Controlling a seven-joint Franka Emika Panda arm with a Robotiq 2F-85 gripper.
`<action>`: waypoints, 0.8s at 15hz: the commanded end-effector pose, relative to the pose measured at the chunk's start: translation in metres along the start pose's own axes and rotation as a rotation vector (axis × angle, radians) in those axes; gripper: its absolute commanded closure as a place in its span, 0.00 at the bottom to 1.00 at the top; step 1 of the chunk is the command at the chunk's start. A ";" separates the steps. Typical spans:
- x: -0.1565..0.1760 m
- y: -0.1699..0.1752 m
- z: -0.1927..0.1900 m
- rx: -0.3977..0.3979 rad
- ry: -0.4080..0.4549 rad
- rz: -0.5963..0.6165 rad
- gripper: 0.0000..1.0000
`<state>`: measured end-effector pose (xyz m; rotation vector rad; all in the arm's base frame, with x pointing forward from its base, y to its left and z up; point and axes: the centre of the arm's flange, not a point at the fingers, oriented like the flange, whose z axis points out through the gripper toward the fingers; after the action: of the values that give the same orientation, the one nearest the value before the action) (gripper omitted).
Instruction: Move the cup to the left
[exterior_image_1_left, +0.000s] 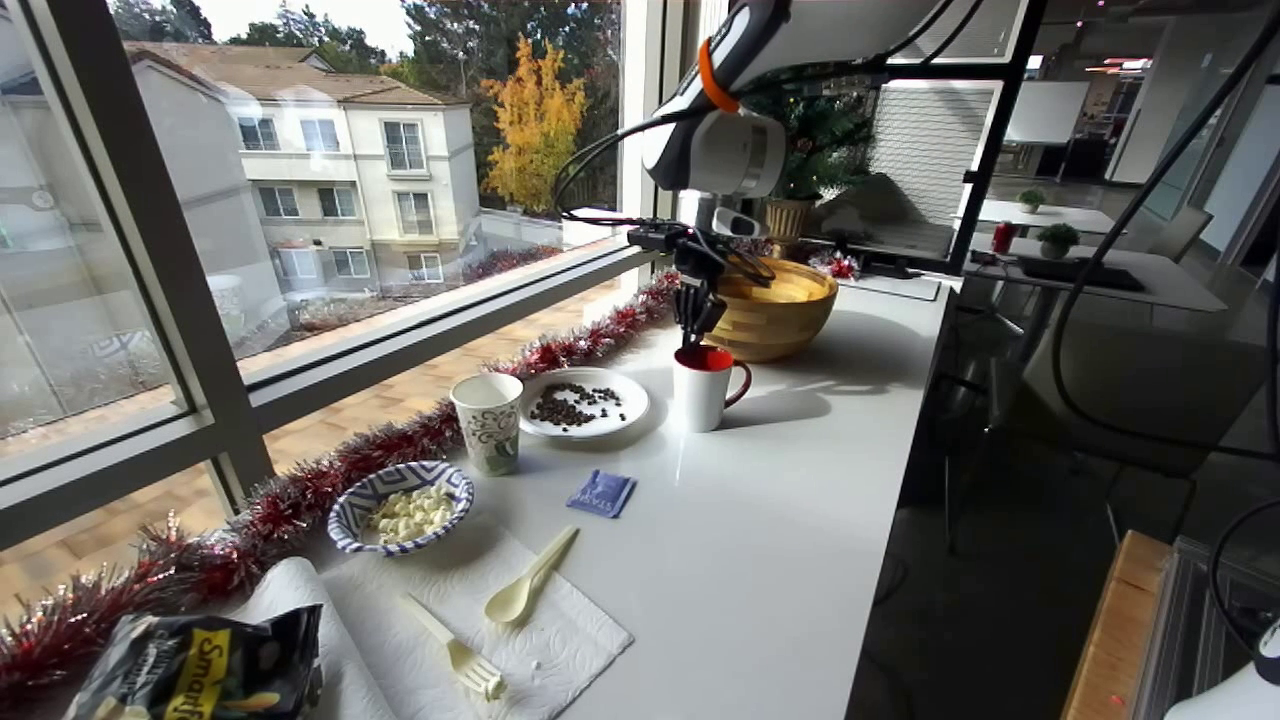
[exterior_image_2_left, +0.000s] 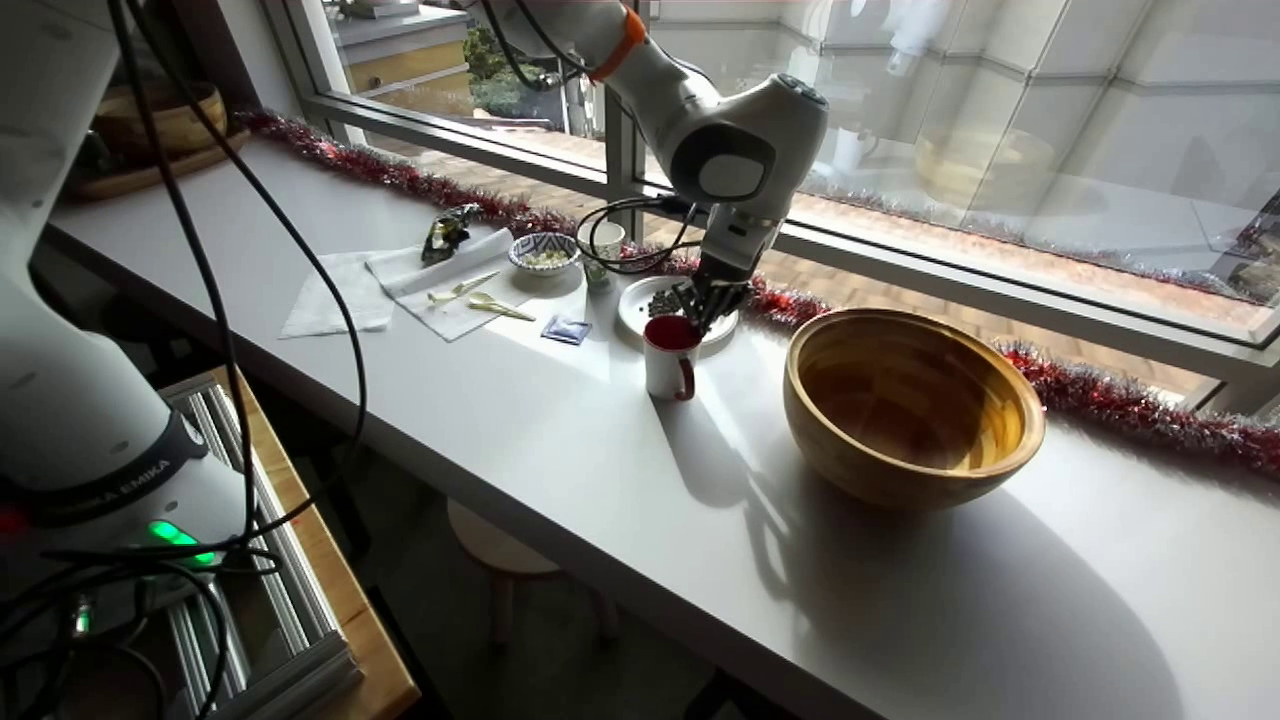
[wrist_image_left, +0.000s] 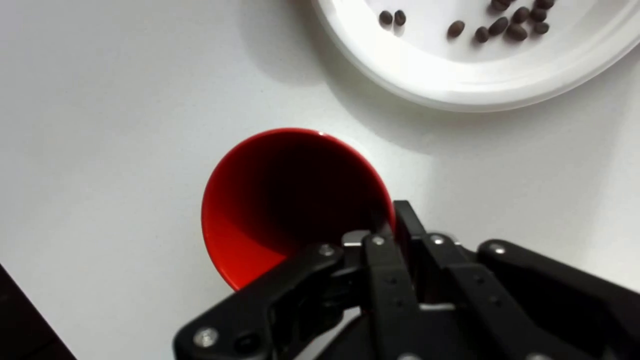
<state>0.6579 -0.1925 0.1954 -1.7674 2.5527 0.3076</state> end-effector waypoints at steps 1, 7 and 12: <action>-0.006 0.005 -0.009 -0.001 0.027 -0.029 0.98; -0.034 0.041 -0.023 -0.029 0.097 -0.111 0.98; -0.083 0.067 -0.020 -0.052 0.056 -0.196 0.98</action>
<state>0.6475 -0.1275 0.2145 -1.9992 2.4702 0.2858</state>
